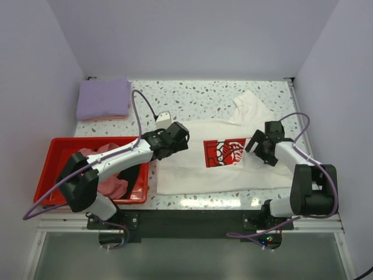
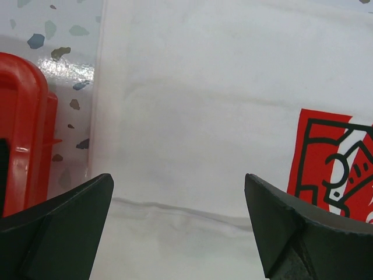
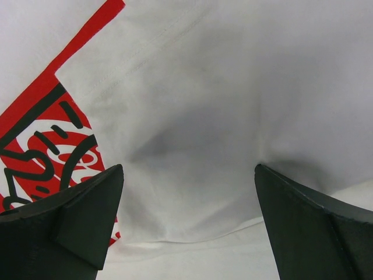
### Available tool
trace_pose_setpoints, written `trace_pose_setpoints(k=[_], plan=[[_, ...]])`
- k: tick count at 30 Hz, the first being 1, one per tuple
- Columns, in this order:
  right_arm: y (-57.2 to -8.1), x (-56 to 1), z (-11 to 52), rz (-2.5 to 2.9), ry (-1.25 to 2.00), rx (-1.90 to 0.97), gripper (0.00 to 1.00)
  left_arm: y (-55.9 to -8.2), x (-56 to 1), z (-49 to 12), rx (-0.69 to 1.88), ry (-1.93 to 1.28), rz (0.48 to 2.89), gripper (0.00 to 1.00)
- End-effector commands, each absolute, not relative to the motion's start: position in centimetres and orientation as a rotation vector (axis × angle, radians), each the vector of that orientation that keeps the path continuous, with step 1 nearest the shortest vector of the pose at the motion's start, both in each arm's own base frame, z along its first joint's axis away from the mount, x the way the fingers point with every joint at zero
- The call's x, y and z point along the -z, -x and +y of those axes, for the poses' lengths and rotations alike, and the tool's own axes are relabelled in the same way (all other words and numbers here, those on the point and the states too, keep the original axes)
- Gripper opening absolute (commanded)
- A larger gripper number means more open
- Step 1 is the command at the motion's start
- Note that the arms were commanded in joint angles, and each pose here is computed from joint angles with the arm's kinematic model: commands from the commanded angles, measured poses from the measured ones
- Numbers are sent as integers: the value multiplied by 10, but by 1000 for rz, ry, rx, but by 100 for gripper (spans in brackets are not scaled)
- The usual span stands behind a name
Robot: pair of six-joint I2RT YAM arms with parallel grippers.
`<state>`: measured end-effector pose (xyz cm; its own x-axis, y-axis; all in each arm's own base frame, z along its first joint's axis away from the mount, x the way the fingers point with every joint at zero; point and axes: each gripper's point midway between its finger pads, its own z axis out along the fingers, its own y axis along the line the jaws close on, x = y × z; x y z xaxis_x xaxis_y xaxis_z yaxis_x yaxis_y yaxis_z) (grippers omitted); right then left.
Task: Fold and stack the t-shirts
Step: Fold the tshirt
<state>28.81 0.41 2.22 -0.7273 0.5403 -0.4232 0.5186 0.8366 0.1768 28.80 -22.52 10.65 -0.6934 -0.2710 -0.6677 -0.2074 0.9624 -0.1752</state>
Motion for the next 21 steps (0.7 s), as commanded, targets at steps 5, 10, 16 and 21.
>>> trace_pose_setpoints(k=[5,10,16,21], plan=[[-227,-7,-22,2612,-934,94,99,-311,-127,-215,120,386,2287,100],[-242,-25,-14,2585,-865,-1,99,-324,-124,-207,88,410,2293,100],[-279,-110,-5,2414,-622,-145,99,-355,-130,-186,20,496,2286,100],[-286,-159,15,2259,-479,-303,99,-392,-123,-181,-16,538,2305,100]])
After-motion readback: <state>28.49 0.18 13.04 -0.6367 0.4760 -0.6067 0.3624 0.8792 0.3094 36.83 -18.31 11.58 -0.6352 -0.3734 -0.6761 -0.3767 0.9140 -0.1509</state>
